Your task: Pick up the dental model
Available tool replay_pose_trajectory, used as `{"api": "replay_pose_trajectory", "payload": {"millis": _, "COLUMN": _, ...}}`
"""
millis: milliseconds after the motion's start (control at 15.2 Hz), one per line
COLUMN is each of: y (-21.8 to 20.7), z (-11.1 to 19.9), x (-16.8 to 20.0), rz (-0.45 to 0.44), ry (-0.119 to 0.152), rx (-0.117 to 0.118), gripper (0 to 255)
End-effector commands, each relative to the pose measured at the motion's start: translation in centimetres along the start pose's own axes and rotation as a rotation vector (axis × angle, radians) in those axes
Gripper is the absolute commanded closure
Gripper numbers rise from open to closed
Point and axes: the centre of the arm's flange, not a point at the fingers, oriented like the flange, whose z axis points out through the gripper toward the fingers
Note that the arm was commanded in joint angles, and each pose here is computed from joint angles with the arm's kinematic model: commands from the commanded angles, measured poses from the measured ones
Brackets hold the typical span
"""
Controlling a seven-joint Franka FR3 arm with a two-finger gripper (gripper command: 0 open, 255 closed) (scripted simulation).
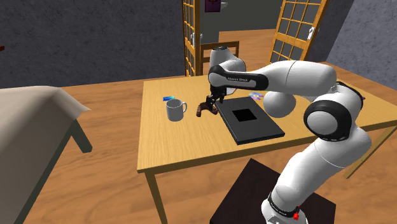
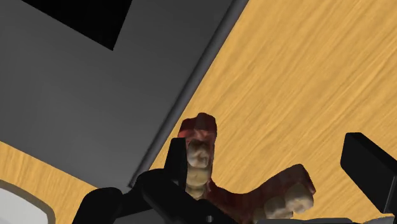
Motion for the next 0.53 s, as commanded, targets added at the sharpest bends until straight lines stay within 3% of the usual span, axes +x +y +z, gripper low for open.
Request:
{"api": "replay_pose_trajectory", "payload": {"millis": 0, "y": 1.5, "z": 0.8, "x": 2.3, "rz": 0.009, "ry": 0.001, "rx": 0.006, "gripper": 0}}
{"api": "replay_pose_trajectory", "payload": {"millis": 330, "y": 4.7, "z": 2.8, "x": 7.8, "rz": 0.032, "ry": 0.003, "rx": 0.022, "gripper": 0}}
{"api": "replay_pose_trajectory", "payload": {"millis": 462, "y": 5.0, "z": 3.5, "x": 8.3, "rz": 0.034, "ry": 0.004, "rx": 0.023, "gripper": 0}}
